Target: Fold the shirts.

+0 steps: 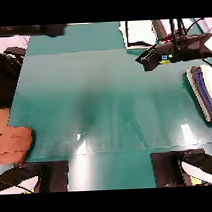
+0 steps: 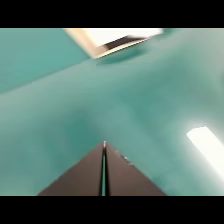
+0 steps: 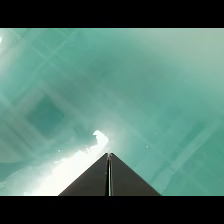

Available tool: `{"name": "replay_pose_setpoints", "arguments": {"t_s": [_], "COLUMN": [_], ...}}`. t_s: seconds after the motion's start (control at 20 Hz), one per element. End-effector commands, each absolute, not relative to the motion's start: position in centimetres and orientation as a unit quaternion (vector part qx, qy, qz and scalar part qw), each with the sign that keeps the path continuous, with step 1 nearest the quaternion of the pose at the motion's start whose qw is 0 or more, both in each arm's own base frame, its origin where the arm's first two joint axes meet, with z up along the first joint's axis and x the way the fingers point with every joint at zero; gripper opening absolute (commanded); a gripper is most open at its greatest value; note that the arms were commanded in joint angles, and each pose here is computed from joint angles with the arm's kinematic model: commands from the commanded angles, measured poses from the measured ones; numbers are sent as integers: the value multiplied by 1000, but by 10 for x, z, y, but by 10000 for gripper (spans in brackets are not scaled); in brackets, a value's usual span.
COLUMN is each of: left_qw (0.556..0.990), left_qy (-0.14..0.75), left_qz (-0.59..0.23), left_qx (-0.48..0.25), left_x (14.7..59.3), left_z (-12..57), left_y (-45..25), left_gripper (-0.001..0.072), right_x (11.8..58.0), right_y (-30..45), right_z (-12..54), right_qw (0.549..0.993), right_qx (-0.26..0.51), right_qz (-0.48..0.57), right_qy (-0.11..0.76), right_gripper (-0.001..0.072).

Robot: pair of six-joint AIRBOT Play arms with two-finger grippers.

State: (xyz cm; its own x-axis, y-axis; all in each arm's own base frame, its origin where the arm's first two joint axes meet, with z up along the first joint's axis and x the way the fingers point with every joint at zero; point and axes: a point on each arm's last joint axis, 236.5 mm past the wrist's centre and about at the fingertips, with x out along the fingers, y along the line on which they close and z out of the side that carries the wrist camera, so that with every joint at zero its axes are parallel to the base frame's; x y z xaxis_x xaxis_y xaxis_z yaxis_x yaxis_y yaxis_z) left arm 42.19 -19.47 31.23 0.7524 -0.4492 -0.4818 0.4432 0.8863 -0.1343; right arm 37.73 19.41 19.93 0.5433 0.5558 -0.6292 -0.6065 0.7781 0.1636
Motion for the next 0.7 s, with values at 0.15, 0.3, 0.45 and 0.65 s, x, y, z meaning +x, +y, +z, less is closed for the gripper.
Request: {"name": "replay_pose_setpoints", "arguments": {"t_s": [0.15, 0.3, 0.45, 0.65], "left_qw": [905, 830, 739, 701], "left_qy": [425, 547, 651, 689], "left_qz": [4, 108, 176, 186], "left_qx": [-16, 4, 11, 7], "left_x": [349, 268, 197, 167], "left_z": [211, 123, 42, -22], "left_y": [2, 70, 109, 115], "left_gripper": [23, 24, 560, 641], "right_x": [376, 376, 376, 376], "right_y": [195, 195, 195, 195], "right_z": [199, 199, 199, 199], "right_qw": [877, 877, 877, 877], "right_qx": [-37, -37, -37, -37], "right_qz": [332, 332, 332, 332], "right_qy": [346, 346, 346, 346], "right_gripper": [19, 19, 19, 19]}}
